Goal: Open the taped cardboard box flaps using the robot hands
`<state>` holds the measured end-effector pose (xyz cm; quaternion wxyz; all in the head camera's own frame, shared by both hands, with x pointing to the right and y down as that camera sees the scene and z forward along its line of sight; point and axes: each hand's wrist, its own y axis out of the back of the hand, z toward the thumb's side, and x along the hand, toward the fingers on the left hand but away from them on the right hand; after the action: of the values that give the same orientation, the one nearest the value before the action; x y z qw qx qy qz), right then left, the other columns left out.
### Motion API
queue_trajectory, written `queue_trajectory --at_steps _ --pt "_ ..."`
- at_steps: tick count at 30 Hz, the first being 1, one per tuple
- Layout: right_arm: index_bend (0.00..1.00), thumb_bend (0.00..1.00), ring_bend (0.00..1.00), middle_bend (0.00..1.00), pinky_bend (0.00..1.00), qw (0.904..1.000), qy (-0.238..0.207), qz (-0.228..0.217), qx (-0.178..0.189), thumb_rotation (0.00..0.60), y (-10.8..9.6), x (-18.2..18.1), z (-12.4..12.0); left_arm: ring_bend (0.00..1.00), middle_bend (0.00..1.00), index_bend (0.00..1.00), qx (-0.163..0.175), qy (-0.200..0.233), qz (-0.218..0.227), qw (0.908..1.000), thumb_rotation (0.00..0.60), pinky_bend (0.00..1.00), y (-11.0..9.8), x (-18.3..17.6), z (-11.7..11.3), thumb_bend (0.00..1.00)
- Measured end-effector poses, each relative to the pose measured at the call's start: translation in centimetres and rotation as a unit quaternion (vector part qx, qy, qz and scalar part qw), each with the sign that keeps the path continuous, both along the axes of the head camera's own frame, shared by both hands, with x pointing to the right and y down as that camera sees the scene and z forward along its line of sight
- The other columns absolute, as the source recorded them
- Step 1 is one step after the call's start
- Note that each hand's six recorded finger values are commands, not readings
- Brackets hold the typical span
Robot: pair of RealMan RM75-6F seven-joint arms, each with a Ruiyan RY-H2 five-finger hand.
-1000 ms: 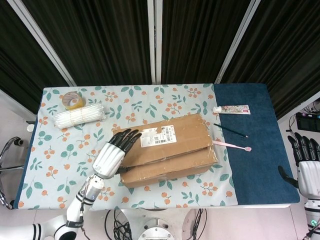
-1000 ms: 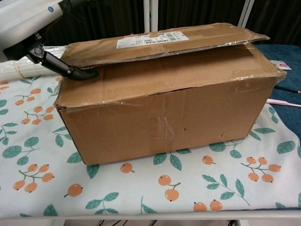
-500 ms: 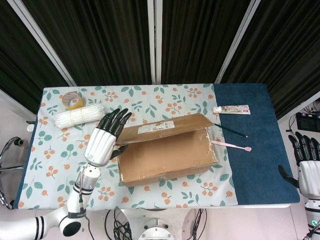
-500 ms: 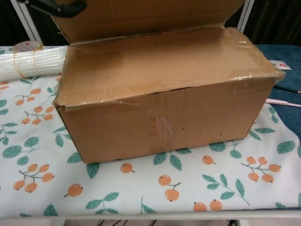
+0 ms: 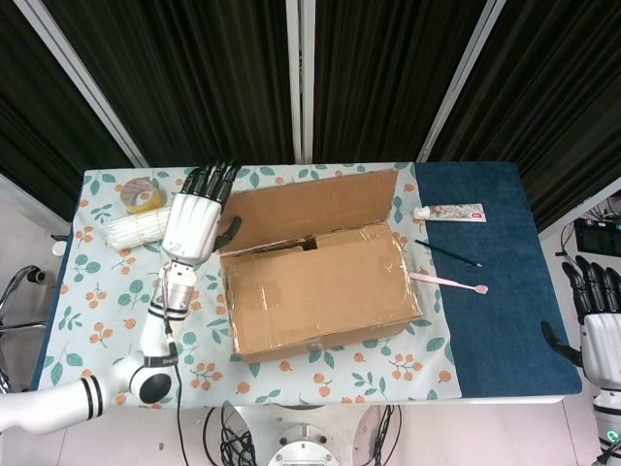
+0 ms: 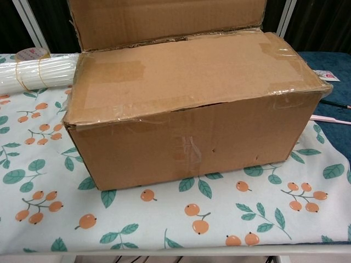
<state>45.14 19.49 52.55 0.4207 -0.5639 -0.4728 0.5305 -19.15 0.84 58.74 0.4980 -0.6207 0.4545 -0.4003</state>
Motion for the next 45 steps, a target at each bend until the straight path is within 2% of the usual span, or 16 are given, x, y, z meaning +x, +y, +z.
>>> queue_trajectory --at_steps 4,7,8,9,10,11,13,15,18,21,24,28,30,34,37,45 --pt "0.0 0.18 0.0 0.0 0.0 1.0 -0.001 -0.002 0.004 0.6 -0.2 0.1 -0.2 0.09 0.08 0.06 -0.007 -0.008 -0.021 0.9997 0.6 0.21 -1.1 -0.9 0.3 0.27" --pt "0.0 0.18 0.0 0.0 0.0 0.9999 -0.005 -0.009 0.005 0.6 -0.4 -0.2 -0.3 0.09 0.09 0.06 -0.008 -0.007 -0.03 0.9995 0.6 0.21 -1.1 -2.0 0.0 0.19" --pt "0.0 0.18 0.0 0.0 0.0 0.9999 -0.006 -0.012 0.005 0.6 -0.4 -0.3 -0.3 0.09 0.1 0.07 -0.01 -0.007 -0.033 0.9994 0.582 0.21 -1.0 -2.6 -0.2 0.15" --pt "0.0 0.18 0.0 0.0 0.0 0.9998 -0.007 -0.016 0.005 0.6 -0.5 -0.4 -0.3 0.09 0.1 0.07 -0.013 -0.008 -0.037 0.9992 0.521 0.21 -0.9 -3.1 -0.3 0.12" --pt "0.0 0.19 0.0 0.0 0.0 0.9997 -0.007 -0.021 0.005 0.6 -0.7 -0.7 -0.3 0.09 0.11 0.07 -0.015 -0.01 -0.041 0.999 0.489 0.21 -0.7 -3.8 -0.4 0.1" --pt "0.0 0.19 0.0 0.0 0.0 0.9996 -0.008 -0.026 0.005 0.6 -0.8 -0.9 -0.3 0.09 0.11 0.08 -0.02 -0.013 -0.047 0.9986 0.408 0.21 -0.4 -4.7 -0.5 0.08" --pt "0.0 0.2 0.0 0.0 0.0 0.9991 -0.008 -0.041 0.005 0.6 -1.3 -1.6 -0.3 0.09 0.11 0.09 -0.03 -0.02 -0.058 0.9977 0.358 0.21 0.4 -6.3 -0.4 0.06" --pt "0.0 0.29 0.0 0.0 0.0 0.9984 -0.008 -0.057 0.003 0.6 -1.8 -2.3 -0.3 0.09 0.12 0.1 -0.048 -0.029 -0.069 0.996 0.341 0.21 1.7 -8.4 -0.2 0.04" --pt "0.0 0.55 0.0 0.0 0.0 0.9961 -0.012 -0.088 -0.008 0.6 -2.9 -3.9 0.0 0.09 0.12 0.11 -0.082 -0.038 -0.088 0.992 0.321 0.21 4.2 -11.8 0.6 0.04" --pt "0.0 0.69 0.0 0.0 0.0 0.9928 -0.024 -0.114 -0.027 0.6 -4.1 -5.5 0.6 0.09 0.13 0.11 -0.112 -0.045 -0.101 0.9875 0.305 0.21 6.7 -14.8 1.6 0.05" --pt "0.0 0.77 0.0 0.0 0.0 0.9863 -0.04 -0.153 -0.047 0.6 -6.0 -8.1 1.1 0.09 0.13 0.11 -0.127 -0.037 -0.113 0.9847 0.299 0.21 8.5 -17.4 2.2 0.05" --pt "0.0 0.92 0.0 0.02 0.0 0.9725 -0.058 -0.217 -0.063 0.6 -8.7 -12.8 1.5 0.09 0.14 0.11 -0.142 -0.01 -0.129 0.9813 0.313 0.21 10.9 -20.8 2.6 0.03" --pt "0.0 0.94 0.0 0.03 0.0 0.966 -0.061 -0.241 -0.072 0.6 -9.6 -14.9 1.8 0.09 0.14 0.11 -0.151 0.002 -0.136 0.9792 0.308 0.21 12.5 -22.7 2.7 0.01" --pt "0.02 0.95 0.0 0.05 0.0 0.9499 -0.064 -0.288 -0.103 0.6 -11.2 -19.7 2.8 0.09 0.14 0.11 -0.166 0.011 -0.14 0.9762 0.25 0.21 15.9 -25.6 2.4 0.0" --pt "0.06 0.96 0.0 0.07 0.0 0.9386 -0.061 -0.315 -0.128 0.6 -11.9 -22.9 3.6 0.09 0.14 0.11 -0.169 -0.001 -0.138 0.976 0.242 0.21 18.0 -27.2 1.6 0.0" --pt "0.11 1.0 0.0 0.09 0.0 0.9151 -0.067 -0.351 -0.187 0.6 -13.0 -29.7 5.2 0.09 0.14 0.11 -0.173 -0.013 -0.135 0.9755 0.205 0.21 19.6 -27.8 0.1 0.0"
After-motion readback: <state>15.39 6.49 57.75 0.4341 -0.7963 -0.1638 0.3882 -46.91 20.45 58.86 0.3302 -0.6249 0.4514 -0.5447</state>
